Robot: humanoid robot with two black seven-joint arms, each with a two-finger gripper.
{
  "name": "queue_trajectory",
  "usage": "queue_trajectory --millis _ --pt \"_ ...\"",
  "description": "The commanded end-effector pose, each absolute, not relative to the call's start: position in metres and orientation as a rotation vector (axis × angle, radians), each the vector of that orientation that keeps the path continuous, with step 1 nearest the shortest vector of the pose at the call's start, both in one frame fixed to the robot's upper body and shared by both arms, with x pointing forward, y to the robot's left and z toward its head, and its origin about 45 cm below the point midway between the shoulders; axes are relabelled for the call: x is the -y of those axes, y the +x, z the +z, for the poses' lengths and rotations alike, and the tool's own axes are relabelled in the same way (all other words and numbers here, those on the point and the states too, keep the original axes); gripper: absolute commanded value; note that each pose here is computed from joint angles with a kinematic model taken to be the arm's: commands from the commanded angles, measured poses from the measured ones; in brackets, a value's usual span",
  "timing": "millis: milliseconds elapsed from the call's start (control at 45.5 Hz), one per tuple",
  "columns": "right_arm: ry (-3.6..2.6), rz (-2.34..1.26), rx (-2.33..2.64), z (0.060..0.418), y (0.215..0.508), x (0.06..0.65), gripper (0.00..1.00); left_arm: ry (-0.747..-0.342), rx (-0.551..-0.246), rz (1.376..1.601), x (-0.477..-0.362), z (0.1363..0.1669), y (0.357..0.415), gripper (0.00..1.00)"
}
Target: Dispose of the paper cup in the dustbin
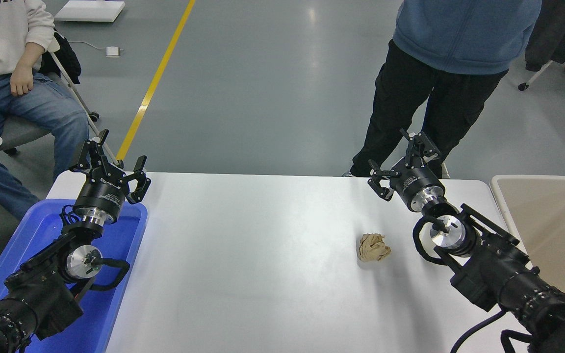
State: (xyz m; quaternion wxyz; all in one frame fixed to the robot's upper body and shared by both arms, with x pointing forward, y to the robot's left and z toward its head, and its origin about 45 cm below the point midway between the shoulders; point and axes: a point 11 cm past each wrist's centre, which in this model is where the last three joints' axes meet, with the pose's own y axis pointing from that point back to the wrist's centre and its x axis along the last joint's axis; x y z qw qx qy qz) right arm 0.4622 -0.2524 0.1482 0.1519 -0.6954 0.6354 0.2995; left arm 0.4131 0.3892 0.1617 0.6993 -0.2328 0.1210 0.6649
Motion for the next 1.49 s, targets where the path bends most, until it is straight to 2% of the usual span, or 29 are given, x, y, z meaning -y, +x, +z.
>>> queue_trajectory --millis 0,198,462,1077,1099,1473 --pt "-1.995 0.861 -1.824 0.148 0.462 0.253 1.0 -0.515 -0.271 1.479 -0.388 0.1611 0.4131 1.0" --pt "-1.992 0.859 -1.83 0.149 0.463 0.253 1.0 -0.512 -0.269 1.479 -0.389 0.1611 0.4129 1.0" --pt "-1.987 0.894 -1.851 0.133 0.453 0.257 1.0 -0.512 -0.269 1.48 -0.389 0.1611 0.4129 1.0" --pt "-2.073 0.853 -1.841 0.137 0.455 0.251 1.0 -0.513 -0.268 1.48 -0.39 0.1616 0.4129 1.0" --pt "-2.089 0.846 -1.843 0.138 0.455 0.251 1.0 -0.512 -0.269 1.481 -0.39 0.161 0.4124 1.0" --pt "-2.213 0.723 -1.905 0.147 0.453 0.284 1.0 -0.512 -0.268 1.482 -0.39 0.1613 0.4123 1.0"
